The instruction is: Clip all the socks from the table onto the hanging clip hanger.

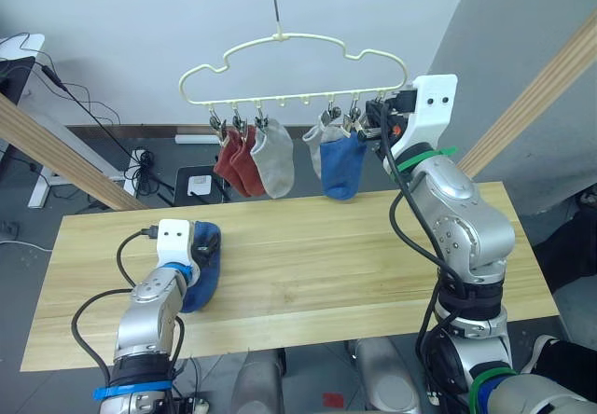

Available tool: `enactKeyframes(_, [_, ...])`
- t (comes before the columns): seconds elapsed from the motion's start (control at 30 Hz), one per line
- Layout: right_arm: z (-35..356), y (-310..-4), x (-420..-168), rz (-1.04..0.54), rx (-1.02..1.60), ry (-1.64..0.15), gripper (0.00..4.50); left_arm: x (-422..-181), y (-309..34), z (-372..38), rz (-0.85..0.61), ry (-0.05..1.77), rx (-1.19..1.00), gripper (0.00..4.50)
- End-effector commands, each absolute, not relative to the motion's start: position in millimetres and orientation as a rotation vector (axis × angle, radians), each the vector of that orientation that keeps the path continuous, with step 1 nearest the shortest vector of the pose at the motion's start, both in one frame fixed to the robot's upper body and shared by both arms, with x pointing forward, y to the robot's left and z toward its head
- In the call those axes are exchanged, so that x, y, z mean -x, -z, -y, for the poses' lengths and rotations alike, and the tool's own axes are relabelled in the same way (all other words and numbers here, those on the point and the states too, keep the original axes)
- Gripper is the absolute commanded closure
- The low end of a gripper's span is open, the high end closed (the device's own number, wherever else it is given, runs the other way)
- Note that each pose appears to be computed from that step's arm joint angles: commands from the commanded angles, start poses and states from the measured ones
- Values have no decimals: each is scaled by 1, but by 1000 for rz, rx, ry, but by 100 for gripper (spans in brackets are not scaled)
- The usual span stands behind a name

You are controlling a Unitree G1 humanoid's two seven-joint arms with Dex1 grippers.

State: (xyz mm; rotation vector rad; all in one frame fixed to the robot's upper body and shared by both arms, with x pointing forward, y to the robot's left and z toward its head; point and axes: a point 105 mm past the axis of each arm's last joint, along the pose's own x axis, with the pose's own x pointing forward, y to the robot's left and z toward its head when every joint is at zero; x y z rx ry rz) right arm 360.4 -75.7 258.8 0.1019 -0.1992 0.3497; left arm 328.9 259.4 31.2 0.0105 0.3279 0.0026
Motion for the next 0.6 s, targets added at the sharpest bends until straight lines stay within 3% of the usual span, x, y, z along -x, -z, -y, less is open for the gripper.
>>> enactKeyframes(0.03, [70, -271, -355, 248, -106, -383, 450, -320, -18, -266, -382, -25, -38, 314])
enactKeyframes(0.2, [70, -271, -355, 250, -108, -380, 450, -322, -26, -264, -342, 33, -149, 448])
enactKeyframes(0.27, [70, -271, -355, 250, -108, -377, 450, -326, -36, -252, -288, 125, -246, 448])
enactKeyframes(0.4, [73, -272, -356, 253, -108, -364, 450, -343, -92, -164, -1, 563, -458, 448])
enactKeyframes(0.6, [74, -274, -356, 260, -104, -357, 450, -338, -148, -61, 245, 1003, -417, 448])
